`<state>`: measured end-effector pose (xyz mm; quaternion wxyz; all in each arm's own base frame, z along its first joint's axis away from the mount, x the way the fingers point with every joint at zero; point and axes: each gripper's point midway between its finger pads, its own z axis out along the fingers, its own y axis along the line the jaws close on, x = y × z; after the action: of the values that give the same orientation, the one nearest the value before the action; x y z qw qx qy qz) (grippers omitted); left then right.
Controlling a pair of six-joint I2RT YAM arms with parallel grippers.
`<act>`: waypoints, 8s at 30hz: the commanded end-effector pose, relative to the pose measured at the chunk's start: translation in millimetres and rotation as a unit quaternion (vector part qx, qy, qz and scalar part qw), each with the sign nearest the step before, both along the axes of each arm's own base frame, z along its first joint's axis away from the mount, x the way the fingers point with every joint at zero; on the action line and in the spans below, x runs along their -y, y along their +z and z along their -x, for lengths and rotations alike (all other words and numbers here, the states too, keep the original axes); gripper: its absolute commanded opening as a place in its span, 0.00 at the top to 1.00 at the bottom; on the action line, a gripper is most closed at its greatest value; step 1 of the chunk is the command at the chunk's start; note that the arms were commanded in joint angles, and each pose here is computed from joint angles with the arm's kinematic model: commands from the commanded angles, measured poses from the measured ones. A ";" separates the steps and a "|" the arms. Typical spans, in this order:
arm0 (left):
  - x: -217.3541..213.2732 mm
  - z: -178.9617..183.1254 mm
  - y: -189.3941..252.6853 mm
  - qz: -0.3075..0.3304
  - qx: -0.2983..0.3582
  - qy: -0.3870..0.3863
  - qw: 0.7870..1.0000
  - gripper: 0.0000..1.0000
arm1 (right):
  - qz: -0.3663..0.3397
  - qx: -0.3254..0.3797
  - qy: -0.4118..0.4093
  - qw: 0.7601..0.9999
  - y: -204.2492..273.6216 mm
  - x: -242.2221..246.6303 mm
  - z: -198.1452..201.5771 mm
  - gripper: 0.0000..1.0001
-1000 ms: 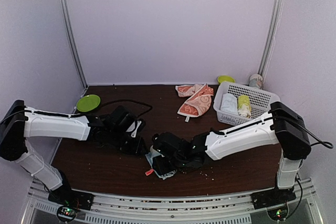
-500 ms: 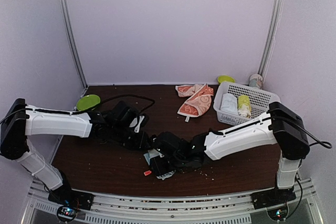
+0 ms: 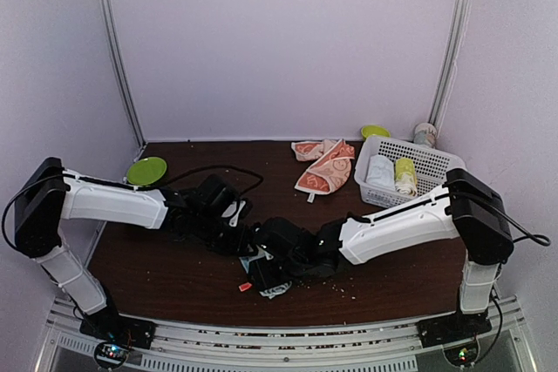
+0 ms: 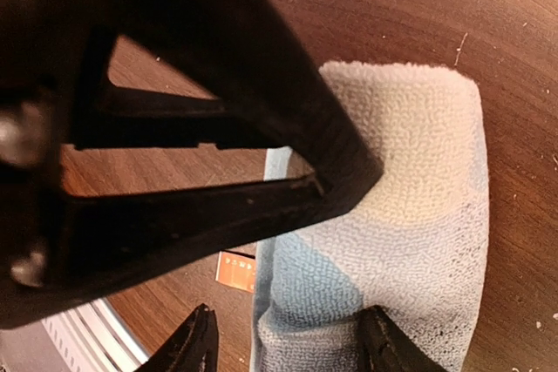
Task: Roll the towels
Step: Roll the towel at the center of the board, then pick up the towel from the center of the board.
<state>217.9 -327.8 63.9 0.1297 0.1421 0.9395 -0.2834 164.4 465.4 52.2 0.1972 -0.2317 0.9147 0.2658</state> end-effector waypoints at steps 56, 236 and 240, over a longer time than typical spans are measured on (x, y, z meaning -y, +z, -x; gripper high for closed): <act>-24.1 16.8 26.3 0.047 0.055 0.014 0.997 1.00 | 0.132 -0.010 0.013 0.991 -30.9 46.8 13.1 0.77; -53.9 11.6 -79.6 -0.028 0.000 0.066 0.997 1.00 | -0.030 -0.112 -0.016 0.993 4.0 0.6 -39.7 0.11; -53.4 12.0 -79.8 -0.027 -0.001 0.065 0.998 1.00 | -0.001 -0.118 -0.011 0.993 -8.8 -1.0 -35.0 0.13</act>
<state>237.7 -313.0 34.8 0.2212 0.0913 0.9146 -0.3260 204.2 456.3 46.2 0.0998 -0.1798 0.9330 0.2952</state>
